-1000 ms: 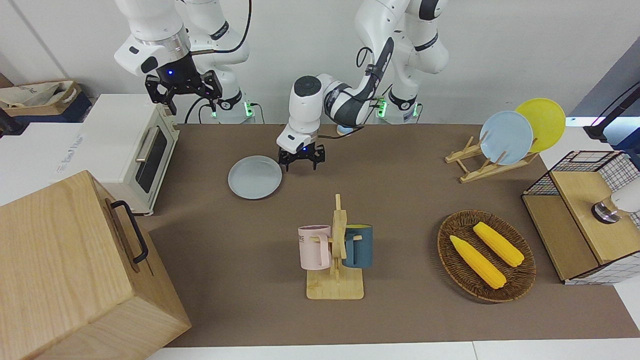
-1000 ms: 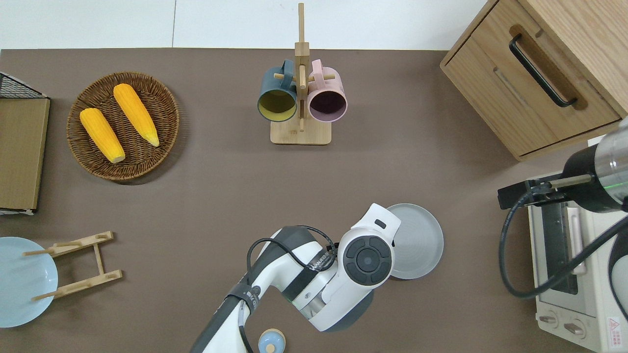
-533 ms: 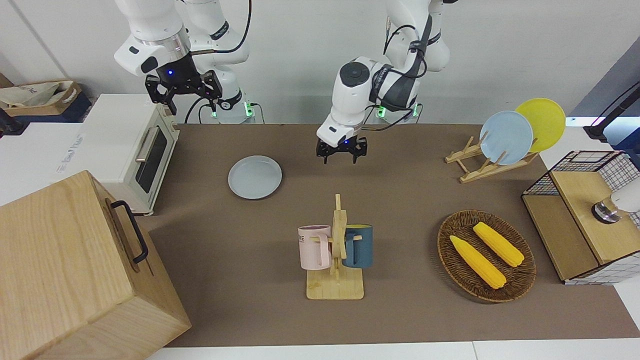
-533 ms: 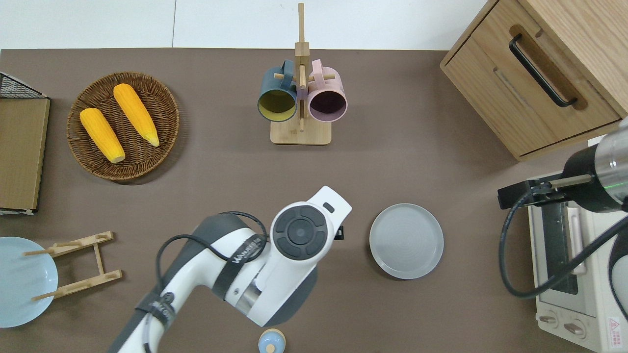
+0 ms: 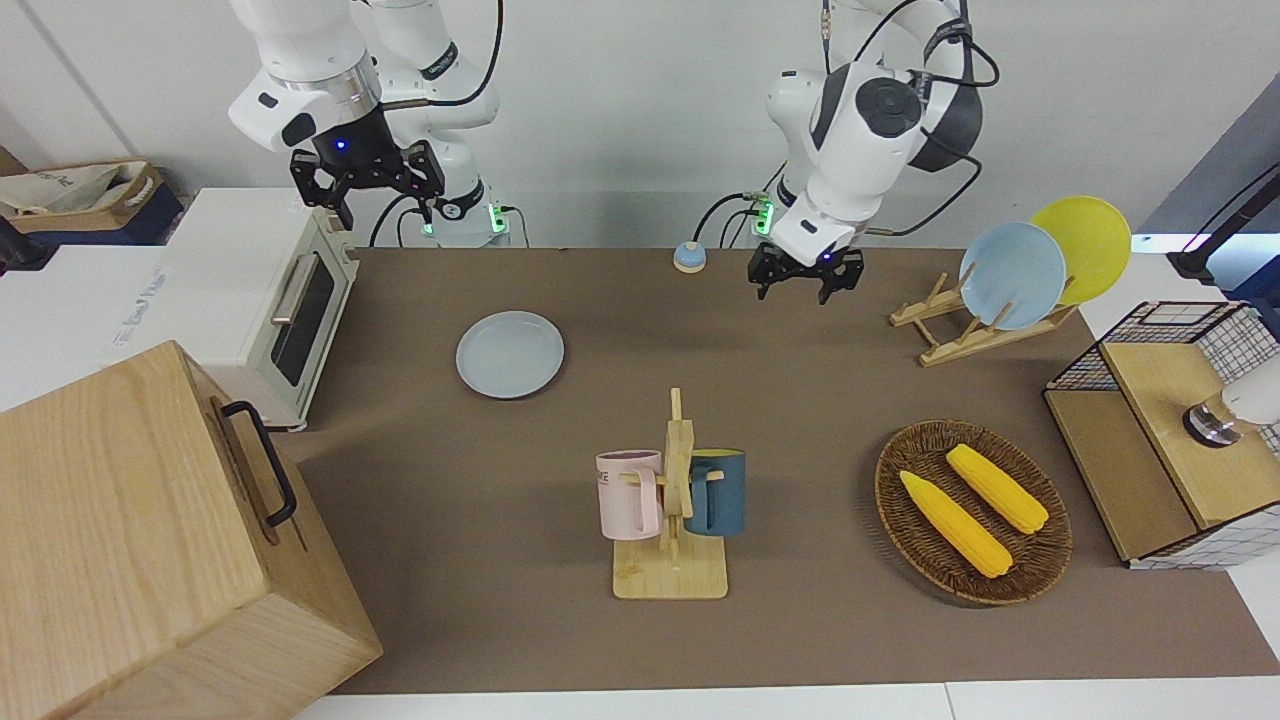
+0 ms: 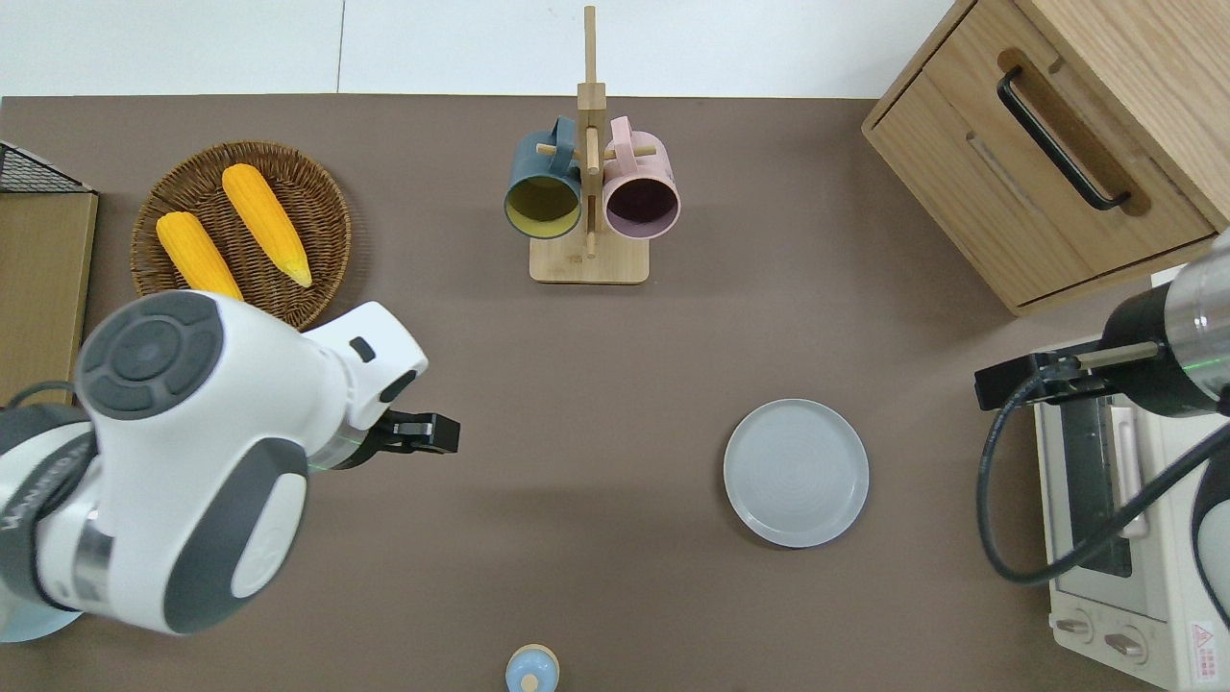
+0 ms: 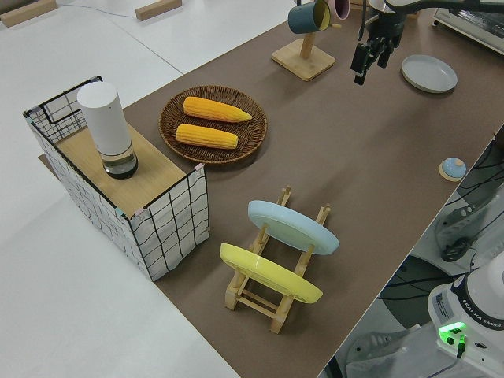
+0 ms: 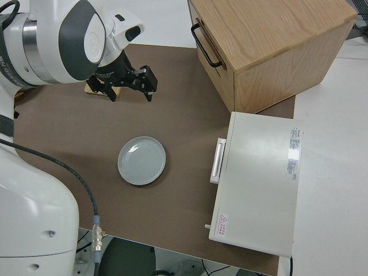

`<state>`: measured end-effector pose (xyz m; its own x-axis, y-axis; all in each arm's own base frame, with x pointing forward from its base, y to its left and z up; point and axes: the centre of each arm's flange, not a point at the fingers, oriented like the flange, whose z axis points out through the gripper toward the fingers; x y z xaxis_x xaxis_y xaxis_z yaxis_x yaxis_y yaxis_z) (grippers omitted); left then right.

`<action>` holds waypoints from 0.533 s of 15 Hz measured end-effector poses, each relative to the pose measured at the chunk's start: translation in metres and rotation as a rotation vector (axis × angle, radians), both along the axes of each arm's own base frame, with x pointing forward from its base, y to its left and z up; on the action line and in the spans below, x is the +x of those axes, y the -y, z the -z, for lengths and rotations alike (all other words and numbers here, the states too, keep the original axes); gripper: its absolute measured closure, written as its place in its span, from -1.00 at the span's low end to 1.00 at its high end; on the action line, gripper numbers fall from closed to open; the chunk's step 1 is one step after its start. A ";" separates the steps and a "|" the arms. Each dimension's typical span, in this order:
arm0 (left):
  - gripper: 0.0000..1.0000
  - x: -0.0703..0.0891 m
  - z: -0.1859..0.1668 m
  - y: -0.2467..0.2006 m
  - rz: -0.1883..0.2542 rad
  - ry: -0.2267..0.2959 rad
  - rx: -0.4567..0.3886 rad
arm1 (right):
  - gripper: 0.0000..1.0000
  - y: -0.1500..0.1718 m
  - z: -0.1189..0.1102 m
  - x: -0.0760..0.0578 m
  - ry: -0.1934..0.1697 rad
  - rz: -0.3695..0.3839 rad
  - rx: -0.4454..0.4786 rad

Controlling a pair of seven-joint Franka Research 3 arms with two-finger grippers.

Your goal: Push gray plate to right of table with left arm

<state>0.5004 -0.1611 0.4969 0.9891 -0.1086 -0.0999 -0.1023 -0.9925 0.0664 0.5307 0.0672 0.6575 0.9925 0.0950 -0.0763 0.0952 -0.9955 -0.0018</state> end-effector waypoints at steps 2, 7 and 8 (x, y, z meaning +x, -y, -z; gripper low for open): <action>-0.99 0.001 -0.014 -0.032 0.014 -0.005 -0.006 | -0.97 0.000 0.000 0.000 0.000 0.000 0.000; -0.99 0.008 -0.045 -0.095 0.057 -0.005 -0.026 | -0.97 0.000 0.000 0.000 0.000 0.000 0.000; -0.99 0.010 -0.049 -0.105 0.058 0.005 -0.031 | -0.97 0.000 0.000 0.000 0.000 0.000 0.000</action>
<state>0.5099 -0.0565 0.5462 0.9814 -0.1688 -0.0909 -0.1601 -0.9824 0.0963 0.5307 0.0672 0.6575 0.9925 0.0951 -0.0763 0.0952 -0.9955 -0.0018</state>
